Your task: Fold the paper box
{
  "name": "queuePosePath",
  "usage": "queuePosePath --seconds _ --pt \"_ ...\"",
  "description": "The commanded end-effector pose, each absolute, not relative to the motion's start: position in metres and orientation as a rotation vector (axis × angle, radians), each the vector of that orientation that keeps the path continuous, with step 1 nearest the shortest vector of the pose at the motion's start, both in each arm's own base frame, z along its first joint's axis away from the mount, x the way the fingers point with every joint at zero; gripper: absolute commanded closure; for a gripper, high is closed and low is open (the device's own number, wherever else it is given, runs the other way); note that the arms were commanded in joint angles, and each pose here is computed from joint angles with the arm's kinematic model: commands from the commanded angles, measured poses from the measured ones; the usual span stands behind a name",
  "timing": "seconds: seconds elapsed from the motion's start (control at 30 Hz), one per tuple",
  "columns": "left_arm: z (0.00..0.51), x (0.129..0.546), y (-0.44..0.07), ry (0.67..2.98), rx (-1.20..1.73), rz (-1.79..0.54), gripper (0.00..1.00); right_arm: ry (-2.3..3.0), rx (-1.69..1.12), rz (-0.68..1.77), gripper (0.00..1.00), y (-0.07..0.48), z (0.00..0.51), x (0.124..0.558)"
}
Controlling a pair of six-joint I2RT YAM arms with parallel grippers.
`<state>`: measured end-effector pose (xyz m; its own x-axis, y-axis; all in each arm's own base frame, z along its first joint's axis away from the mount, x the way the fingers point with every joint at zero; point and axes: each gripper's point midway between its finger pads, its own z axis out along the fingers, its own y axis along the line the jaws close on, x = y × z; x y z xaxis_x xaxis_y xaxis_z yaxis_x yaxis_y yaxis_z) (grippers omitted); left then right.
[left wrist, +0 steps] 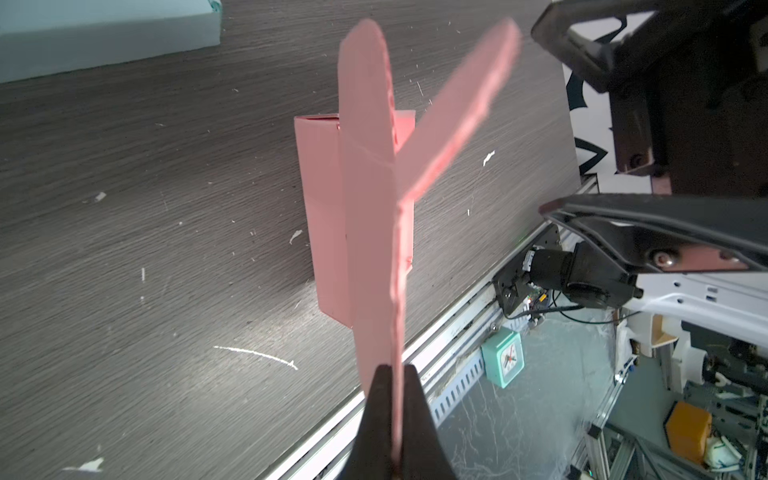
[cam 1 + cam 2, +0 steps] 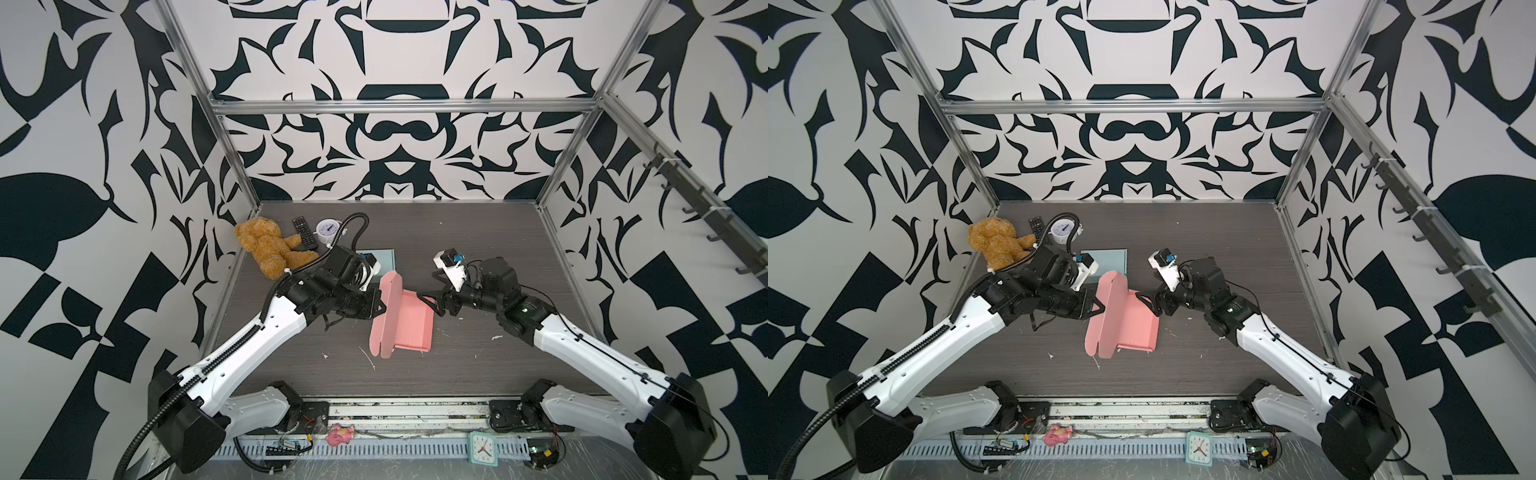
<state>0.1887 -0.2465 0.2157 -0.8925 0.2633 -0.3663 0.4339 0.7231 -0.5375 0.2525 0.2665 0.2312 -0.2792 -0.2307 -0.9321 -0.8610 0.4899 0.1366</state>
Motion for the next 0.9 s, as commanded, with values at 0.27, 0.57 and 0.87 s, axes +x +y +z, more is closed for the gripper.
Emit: queuePosePath --seconds 0.27,0.57,0.87 --pt "0.240 0.156 -0.238 2.649 0.957 -0.940 0.93 1.379 -1.223 0.800 0.17 0.290 0.249 0.237" --pt "0.236 0.153 -0.241 2.640 1.064 -0.950 0.93 1.340 -1.308 0.852 0.18 0.307 0.246 0.243" --pt "0.237 0.156 -0.240 2.629 1.075 -0.918 0.93 1.321 -1.380 0.874 0.23 0.311 0.250 0.238"
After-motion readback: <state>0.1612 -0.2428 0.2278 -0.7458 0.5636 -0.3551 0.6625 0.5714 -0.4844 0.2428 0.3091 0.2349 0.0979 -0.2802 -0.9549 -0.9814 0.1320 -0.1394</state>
